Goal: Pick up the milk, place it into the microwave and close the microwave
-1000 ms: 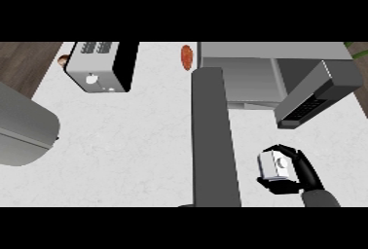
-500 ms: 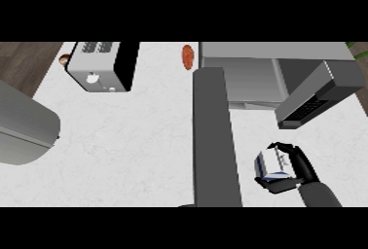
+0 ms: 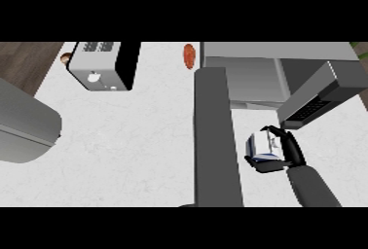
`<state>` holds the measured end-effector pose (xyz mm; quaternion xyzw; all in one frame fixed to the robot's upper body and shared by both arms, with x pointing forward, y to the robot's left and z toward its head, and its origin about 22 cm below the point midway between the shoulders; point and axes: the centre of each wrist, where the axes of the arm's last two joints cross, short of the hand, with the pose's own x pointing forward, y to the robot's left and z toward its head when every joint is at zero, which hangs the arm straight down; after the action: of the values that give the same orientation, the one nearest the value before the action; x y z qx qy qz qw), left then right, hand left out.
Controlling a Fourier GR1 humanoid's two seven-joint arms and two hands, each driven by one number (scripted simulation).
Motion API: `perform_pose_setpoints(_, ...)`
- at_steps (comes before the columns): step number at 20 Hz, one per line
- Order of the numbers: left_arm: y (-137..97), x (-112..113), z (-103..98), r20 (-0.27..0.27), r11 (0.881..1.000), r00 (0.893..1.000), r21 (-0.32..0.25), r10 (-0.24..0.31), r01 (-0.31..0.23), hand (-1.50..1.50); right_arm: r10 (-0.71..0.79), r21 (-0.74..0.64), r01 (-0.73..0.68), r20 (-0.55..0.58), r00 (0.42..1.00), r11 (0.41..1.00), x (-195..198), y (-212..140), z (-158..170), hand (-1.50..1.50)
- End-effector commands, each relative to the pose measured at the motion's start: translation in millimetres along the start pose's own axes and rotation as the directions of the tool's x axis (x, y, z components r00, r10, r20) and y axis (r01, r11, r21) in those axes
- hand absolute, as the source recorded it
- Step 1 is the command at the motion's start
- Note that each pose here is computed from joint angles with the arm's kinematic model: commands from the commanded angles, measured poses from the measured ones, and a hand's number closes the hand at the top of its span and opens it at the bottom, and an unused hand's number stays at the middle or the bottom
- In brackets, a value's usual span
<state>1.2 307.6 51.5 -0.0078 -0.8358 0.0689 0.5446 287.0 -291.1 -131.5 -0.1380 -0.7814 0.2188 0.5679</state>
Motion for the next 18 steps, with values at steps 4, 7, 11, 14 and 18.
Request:
perform_pose_setpoints(4, 11.7, 6.4, 10.0, -0.017, 1.0, 1.0, 0.015, -0.008, 0.008, -1.5, -0.155, 0.075, 0.144, 0.174, 0.972, 0.987, 7.8, -6.4, -20.6, 1.5)
perform_pose_setpoints(7, 15.3, -12.2, 4.8, -0.007, 1.0, 1.0, 0.026, -0.003, 0.003, -1.5, -0.098, 0.08, 0.082, 0.222, 0.97, 0.993, 24.9, 16.8, -39.9, 1.5)
perform_pose_setpoints(11, 12.2, -5.2, -1.7, -0.03, 1.0, 1.0, 0.027, 0.002, -0.001, -1.5, -0.028, 0.021, 0.024, 0.214, 0.977, 0.999, 53.5, 24.9, -70.8, 1.5)
perform_pose_setpoints(14, 15.7, 2.4, 8.0, -0.031, 1.0, 0.999, 0.021, -0.007, 0.008, -1.5, 0.035, -0.067, -0.023, 0.177, 0.984, 0.997, 64.2, 15.3, -89.5, 1.5)
perform_pose_setpoints(18, 18.6, -11.2, -2.0, -0.042, 0.999, 0.999, 0.032, -0.015, 0.016, -1.5, 0.002, -0.037, 0.003, 0.151, 0.988, 0.999, 97.3, 5.7, -134.0, 1.5)
